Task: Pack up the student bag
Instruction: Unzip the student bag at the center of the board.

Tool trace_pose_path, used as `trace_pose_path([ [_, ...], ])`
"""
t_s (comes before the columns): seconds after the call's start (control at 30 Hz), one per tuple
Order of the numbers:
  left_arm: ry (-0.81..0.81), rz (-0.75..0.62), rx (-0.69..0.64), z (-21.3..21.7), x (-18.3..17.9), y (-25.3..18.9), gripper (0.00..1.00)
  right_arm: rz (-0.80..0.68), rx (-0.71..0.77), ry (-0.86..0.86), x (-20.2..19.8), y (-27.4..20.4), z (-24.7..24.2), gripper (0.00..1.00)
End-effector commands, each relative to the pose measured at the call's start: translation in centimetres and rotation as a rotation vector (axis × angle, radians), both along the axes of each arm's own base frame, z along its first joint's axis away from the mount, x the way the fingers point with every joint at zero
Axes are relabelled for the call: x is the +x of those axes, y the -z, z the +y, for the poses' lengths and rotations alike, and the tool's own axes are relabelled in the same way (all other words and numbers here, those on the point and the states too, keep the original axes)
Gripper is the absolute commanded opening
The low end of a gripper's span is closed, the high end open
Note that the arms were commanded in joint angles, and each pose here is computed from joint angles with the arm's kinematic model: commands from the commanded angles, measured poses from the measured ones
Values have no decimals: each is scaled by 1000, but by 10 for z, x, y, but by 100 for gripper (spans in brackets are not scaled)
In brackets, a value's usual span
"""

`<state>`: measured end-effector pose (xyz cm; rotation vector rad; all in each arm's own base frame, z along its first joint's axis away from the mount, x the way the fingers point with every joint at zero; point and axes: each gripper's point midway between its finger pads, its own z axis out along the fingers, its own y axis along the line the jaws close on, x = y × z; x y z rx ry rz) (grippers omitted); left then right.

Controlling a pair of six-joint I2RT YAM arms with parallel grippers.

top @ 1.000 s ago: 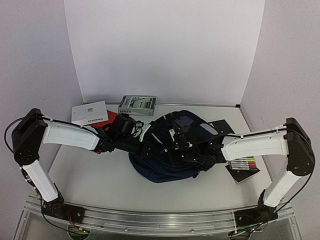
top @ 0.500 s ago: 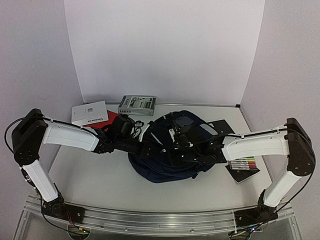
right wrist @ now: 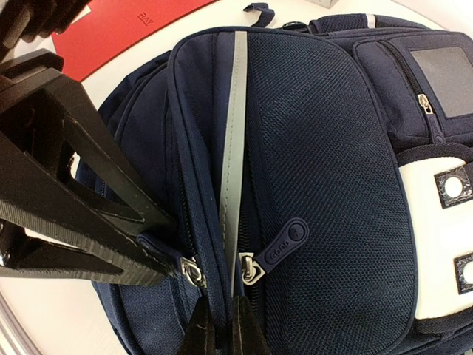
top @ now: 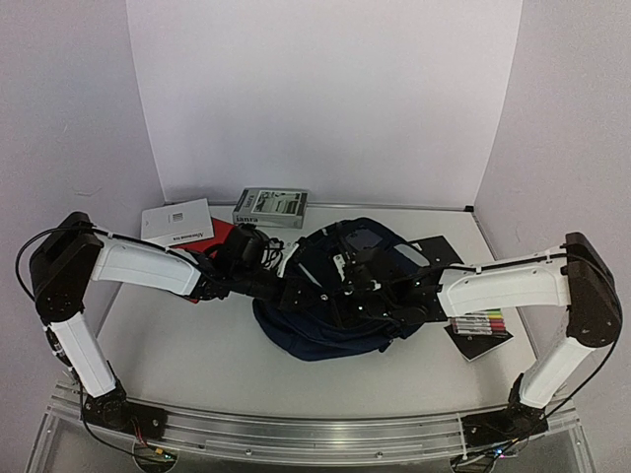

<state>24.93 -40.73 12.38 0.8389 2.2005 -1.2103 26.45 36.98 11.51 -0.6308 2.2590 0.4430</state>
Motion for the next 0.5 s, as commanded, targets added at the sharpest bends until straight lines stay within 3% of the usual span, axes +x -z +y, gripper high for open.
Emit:
trace_pose_path([
  [0.0,64,10,-57,-10,-8,-10,21,-106,208,20,12,-67,18,0],
  [0.33,71,29,-31,-10,-14,-1,8,-105,208,28,14,-66,16,0],
  [0.47,-59,5,61,2,7,11,0,-109,206,33,15,-66,16,0],
])
